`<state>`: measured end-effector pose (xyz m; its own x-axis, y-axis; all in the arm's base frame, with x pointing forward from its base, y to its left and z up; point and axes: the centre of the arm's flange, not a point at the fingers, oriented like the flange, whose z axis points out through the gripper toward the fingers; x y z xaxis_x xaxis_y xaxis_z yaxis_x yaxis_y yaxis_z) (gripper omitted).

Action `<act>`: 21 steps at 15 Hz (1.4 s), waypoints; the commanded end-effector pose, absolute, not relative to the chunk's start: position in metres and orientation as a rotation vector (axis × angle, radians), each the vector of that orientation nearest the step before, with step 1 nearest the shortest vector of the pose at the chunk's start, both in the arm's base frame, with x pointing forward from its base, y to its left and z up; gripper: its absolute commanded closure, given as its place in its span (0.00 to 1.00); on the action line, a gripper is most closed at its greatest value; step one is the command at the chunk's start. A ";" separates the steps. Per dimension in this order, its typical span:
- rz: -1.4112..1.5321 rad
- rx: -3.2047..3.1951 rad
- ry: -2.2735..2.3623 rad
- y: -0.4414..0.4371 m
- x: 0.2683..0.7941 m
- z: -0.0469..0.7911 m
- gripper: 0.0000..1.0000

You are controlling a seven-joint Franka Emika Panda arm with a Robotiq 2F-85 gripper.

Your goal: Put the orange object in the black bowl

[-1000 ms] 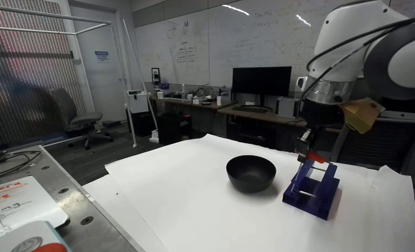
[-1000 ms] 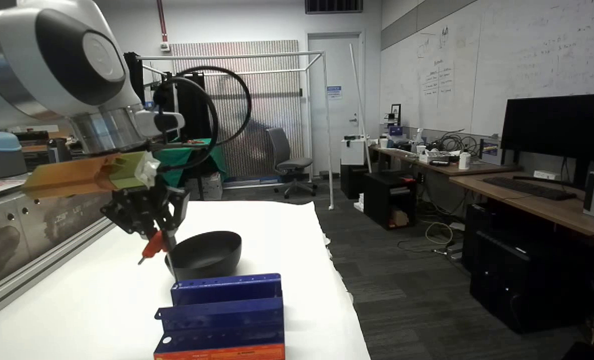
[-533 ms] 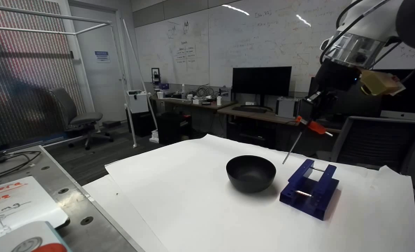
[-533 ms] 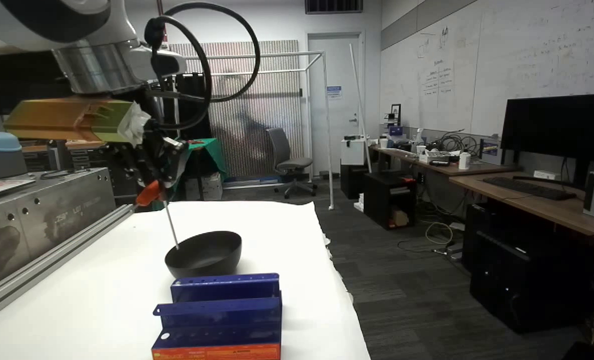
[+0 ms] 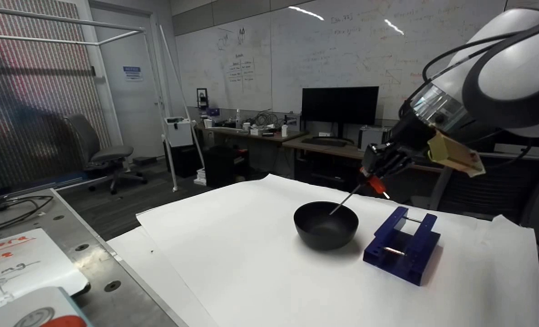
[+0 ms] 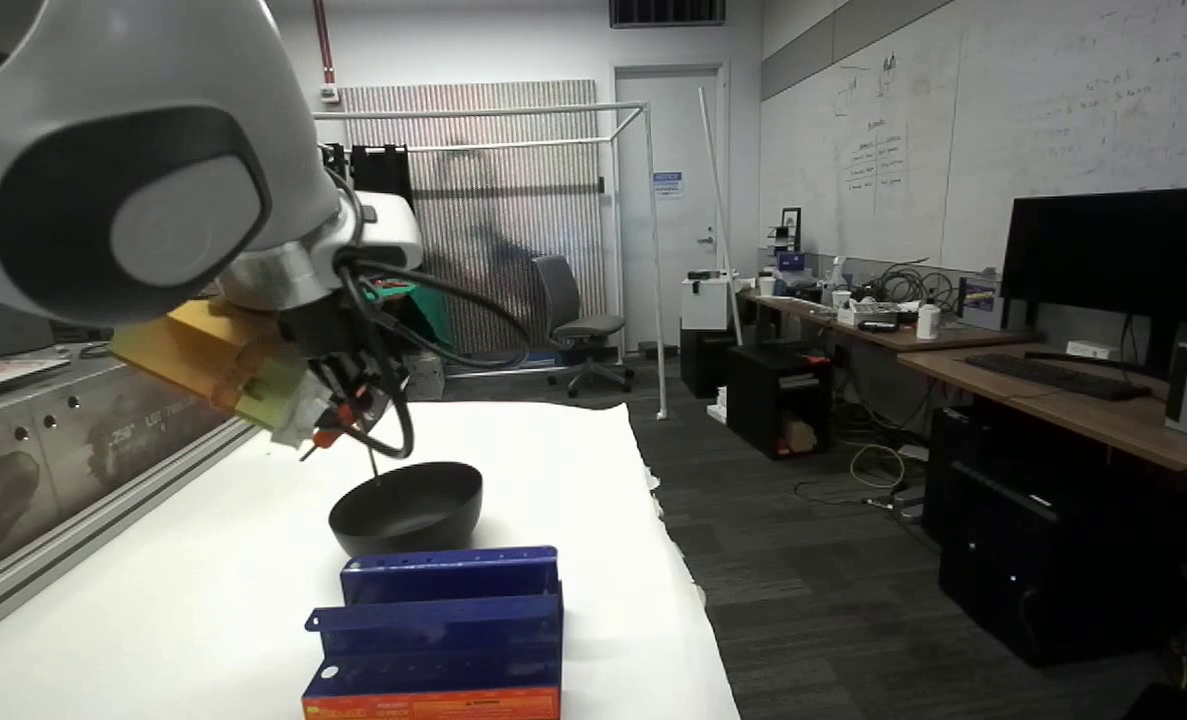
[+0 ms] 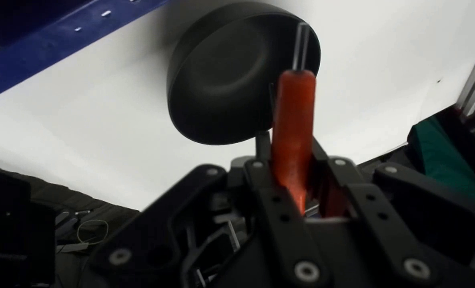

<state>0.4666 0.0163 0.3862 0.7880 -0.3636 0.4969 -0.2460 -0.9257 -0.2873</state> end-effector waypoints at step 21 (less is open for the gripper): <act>-0.799 -2.641 0.788 -0.051 0.570 0.257 0.53</act>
<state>0.5573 -0.0356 0.2864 0.6989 -0.5637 0.4402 -0.4241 -0.8222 -0.3795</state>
